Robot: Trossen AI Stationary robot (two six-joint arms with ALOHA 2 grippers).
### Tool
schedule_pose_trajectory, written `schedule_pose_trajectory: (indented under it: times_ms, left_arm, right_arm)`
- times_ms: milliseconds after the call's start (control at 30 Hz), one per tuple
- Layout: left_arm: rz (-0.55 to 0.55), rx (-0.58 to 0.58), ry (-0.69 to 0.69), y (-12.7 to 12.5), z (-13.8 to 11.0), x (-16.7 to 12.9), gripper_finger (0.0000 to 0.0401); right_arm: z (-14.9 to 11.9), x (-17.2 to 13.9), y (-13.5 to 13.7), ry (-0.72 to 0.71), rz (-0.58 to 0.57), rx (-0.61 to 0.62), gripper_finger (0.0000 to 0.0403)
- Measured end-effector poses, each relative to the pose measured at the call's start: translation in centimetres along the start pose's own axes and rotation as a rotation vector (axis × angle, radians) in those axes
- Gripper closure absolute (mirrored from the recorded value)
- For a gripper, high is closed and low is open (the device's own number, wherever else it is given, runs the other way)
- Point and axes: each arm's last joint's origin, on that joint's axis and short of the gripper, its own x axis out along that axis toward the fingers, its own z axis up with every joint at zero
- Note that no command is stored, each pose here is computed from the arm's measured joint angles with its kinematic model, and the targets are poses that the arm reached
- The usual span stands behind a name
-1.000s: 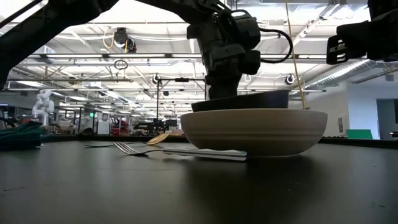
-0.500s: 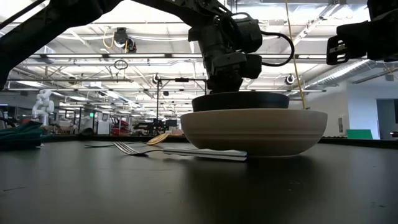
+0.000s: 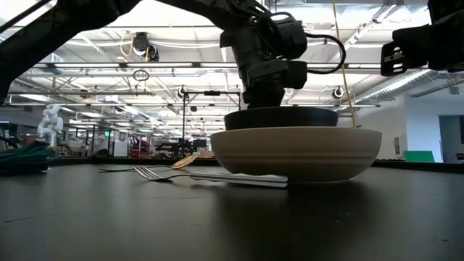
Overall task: Set table place
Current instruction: Put the black bowl on top of the brown plate
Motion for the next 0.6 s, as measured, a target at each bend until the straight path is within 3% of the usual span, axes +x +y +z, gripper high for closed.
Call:
schedule_pose_trajectory:
  times_ms: [600]
  left_arm:
    - [0.001,0.036,-0.085,-1.5,1.1,0.3,0.0298]
  right_arm:
    - [0.0,0.0,0.0,0.000,0.000,0.000,0.0403]
